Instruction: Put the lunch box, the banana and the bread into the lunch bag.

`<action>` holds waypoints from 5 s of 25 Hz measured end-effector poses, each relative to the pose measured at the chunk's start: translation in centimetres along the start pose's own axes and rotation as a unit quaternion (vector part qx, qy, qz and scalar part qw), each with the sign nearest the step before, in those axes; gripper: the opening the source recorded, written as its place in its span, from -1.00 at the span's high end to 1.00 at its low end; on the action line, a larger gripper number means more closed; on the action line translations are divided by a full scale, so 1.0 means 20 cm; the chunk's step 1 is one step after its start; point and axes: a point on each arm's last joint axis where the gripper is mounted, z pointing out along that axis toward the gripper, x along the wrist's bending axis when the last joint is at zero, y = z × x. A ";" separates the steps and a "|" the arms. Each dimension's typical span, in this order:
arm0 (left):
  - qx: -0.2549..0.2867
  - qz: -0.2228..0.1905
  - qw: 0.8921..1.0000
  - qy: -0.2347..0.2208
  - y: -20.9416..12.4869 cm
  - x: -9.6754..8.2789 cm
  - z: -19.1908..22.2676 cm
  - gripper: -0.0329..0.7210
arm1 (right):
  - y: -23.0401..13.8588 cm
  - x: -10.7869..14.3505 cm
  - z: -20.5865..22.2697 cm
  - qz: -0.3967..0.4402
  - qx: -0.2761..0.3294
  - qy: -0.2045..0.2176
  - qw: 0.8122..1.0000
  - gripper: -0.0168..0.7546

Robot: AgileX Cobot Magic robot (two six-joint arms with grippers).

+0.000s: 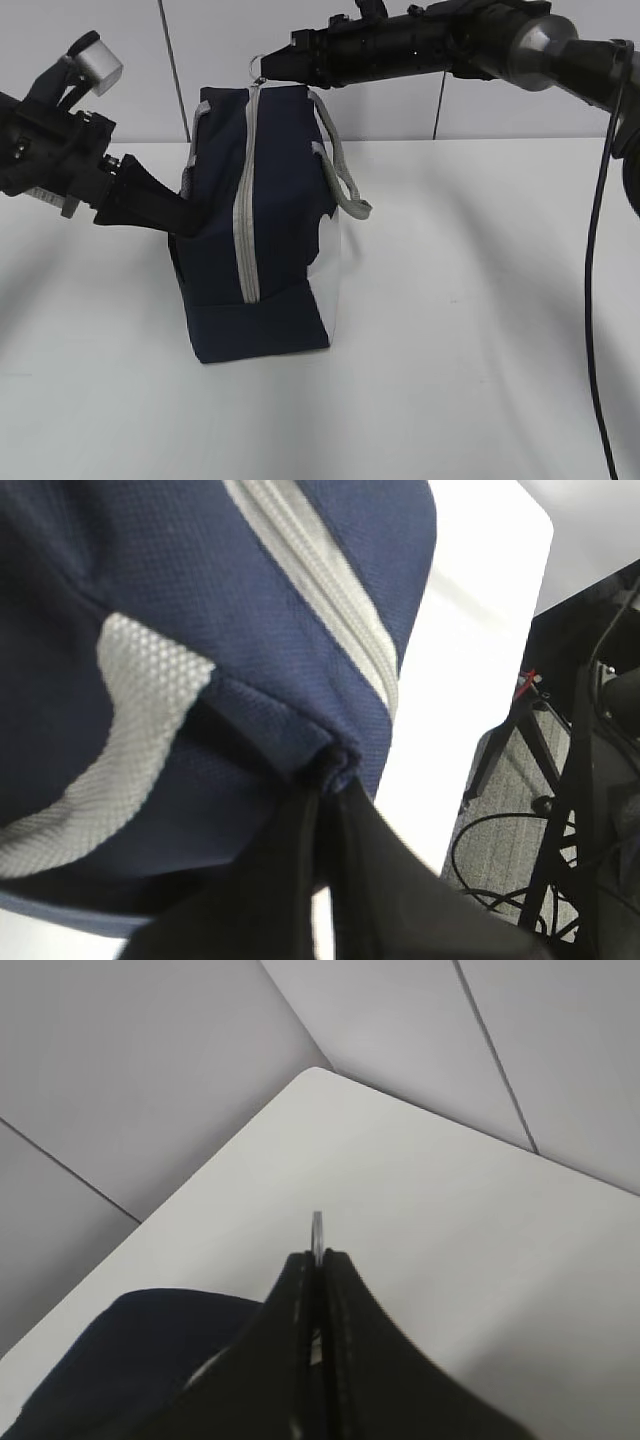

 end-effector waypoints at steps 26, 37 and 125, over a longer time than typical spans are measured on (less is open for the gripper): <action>-0.019 -0.015 1.000 -0.010 0.02 -0.01 0.00 0.89 | 0.01 -0.04 0.02 0.035 -0.033 0.035 0.998 1.00; -0.048 -0.026 0.998 -0.012 0.07 -0.11 -0.07 0.12 | 0.01 -0.03 0.02 0.023 -0.030 0.042 0.998 1.00; -0.192 -0.085 0.964 0.160 0.43 0.24 0.06 0.85 | 0.00 -0.09 0.02 0.046 -0.023 -0.010 0.999 1.00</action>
